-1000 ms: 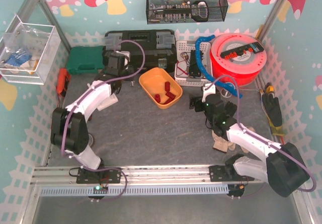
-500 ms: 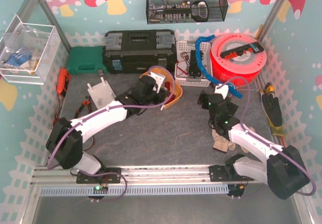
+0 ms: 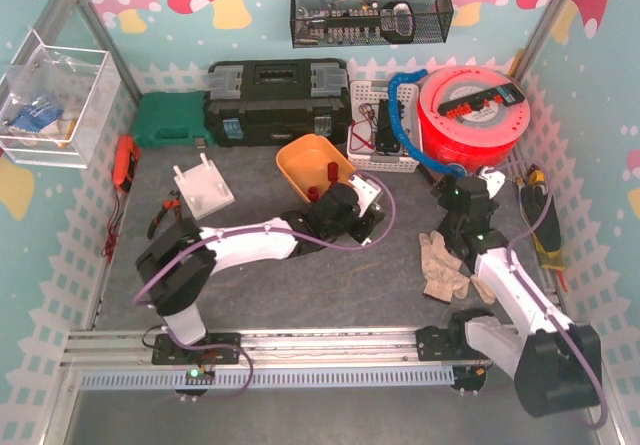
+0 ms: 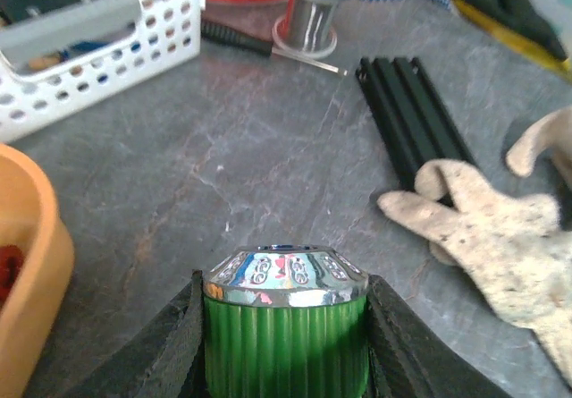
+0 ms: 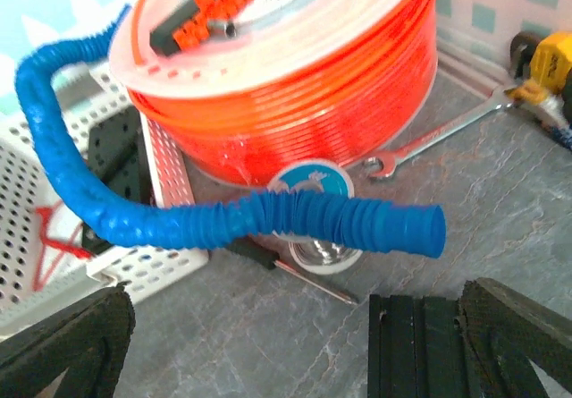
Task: Install the large spring
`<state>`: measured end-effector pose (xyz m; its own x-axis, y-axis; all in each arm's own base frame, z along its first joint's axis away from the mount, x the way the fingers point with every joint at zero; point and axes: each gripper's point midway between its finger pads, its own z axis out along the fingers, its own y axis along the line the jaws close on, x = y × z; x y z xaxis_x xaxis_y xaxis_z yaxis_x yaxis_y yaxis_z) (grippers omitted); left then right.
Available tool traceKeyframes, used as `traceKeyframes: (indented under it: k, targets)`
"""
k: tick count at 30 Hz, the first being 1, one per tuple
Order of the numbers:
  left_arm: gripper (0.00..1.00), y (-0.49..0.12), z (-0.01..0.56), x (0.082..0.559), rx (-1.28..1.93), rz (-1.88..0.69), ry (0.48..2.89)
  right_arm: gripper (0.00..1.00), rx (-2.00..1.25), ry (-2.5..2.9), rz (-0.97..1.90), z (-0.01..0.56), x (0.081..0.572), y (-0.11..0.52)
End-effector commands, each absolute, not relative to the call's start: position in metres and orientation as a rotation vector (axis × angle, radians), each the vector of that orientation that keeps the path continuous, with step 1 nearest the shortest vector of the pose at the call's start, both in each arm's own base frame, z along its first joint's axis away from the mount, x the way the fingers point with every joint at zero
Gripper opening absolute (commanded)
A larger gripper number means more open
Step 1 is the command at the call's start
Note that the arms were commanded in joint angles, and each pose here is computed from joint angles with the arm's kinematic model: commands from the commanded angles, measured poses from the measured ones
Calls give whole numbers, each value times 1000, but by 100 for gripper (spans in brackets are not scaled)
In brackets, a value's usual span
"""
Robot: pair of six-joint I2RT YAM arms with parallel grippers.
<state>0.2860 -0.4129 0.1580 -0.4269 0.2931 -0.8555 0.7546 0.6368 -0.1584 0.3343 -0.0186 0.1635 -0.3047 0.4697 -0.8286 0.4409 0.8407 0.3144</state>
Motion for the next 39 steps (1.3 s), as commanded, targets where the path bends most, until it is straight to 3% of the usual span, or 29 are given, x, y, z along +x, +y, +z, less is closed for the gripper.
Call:
traceKeyframes:
  k: [1, 10, 27, 30, 33, 39]
  targets:
    - [11, -445, 166, 292, 829, -731, 1937, 99, 694, 1850, 63, 177, 321, -25]
    - [11, -488, 132, 305, 841, -759, 1966, 99, 654, 1714, 109, 195, 300, -28]
    - [28, -540, 78, 315, 859, -833, 2056, 99, 617, 1708, 122, 193, 299, -24]
    - [35, -546, 65, 316, 854, -831, 2085, 99, 615, 1704, 123, 193, 298, -24]
    - [48, -546, 61, 318, 836, -799, 2096, 99, 616, 1702, 123, 193, 298, -24]
    - [66, -530, 88, 321, 787, -744, 2075, 99, 608, 1699, 127, 195, 298, -23]
